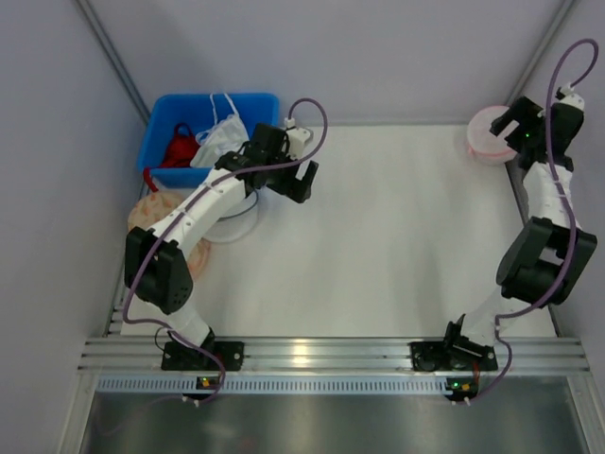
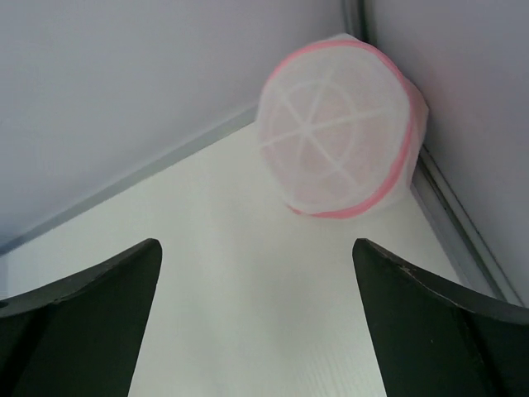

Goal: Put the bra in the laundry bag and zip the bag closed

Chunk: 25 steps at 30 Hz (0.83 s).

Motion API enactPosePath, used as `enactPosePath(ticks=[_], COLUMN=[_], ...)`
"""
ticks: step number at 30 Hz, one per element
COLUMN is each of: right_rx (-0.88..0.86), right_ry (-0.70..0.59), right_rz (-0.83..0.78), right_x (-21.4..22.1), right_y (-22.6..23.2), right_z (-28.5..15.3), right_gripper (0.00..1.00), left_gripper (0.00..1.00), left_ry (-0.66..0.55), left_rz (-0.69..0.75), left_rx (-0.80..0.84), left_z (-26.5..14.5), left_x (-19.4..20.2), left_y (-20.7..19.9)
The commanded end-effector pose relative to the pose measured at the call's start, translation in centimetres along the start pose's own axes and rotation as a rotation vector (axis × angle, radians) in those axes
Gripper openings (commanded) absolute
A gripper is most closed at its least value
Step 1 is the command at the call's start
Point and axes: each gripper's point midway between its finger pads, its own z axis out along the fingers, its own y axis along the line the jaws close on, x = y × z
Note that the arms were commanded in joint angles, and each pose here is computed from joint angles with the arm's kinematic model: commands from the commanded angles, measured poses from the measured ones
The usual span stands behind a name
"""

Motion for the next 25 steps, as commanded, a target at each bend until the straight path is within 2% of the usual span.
enactPosePath(ticks=[1, 4, 6, 8, 9, 11, 12, 14, 17, 25], right_rx=[-0.172, -0.244, -0.364, -0.447, -0.475, -0.515, -0.542, -0.587, -0.665, -0.752], right_ry=[0.051, 0.173, 0.235, 0.360, 0.363, 0.460, 0.446, 0.521, 0.566, 0.591], right_rz=[-0.207, -0.319, -0.385, -0.386, -0.432, -0.479, -0.533, -0.587, -0.644, -0.674], right_x=[-1.2, 1.7, 3.9, 7.9, 8.5, 12.9, 13.5, 17.5, 20.9, 23.2], right_y=[3.8, 5.2, 7.0, 7.9, 8.4, 8.8, 9.4, 10.0, 11.3, 12.9], right_z=[-6.0, -8.9, -11.4, -13.9, -15.5, -17.6, -19.1, -21.0, -23.5, -26.1], right_gripper=[0.99, 1.00, 0.99, 0.99, 0.99, 0.99, 0.99, 0.99, 0.99, 0.99], left_gripper=[0.98, 0.98, 0.98, 0.98, 0.98, 0.98, 0.98, 0.98, 0.98, 0.98], left_ry=[-0.069, -0.076, -0.081, -0.074, -0.071, -0.058, -0.055, -0.040, -0.021, -0.064], left_rz=[-0.023, -0.036, -0.041, -0.043, -0.039, -0.037, -0.038, -0.045, -0.071, -0.042], left_rx=[0.043, 0.059, 0.056, 0.037, 0.028, 0.012, 0.011, 0.012, 0.023, 0.000], left_z=[-3.2, -4.1, -4.6, -5.0, -5.1, -5.4, -5.5, -5.8, -6.1, -8.8], left_x=[-1.8, -1.4, -1.1, -0.3, 0.0, 1.1, 1.4, 2.8, 4.5, 5.9], left_y=[-0.8, -0.4, 0.0, 0.6, 0.8, 1.0, 1.0, 0.8, 0.3, 0.3])
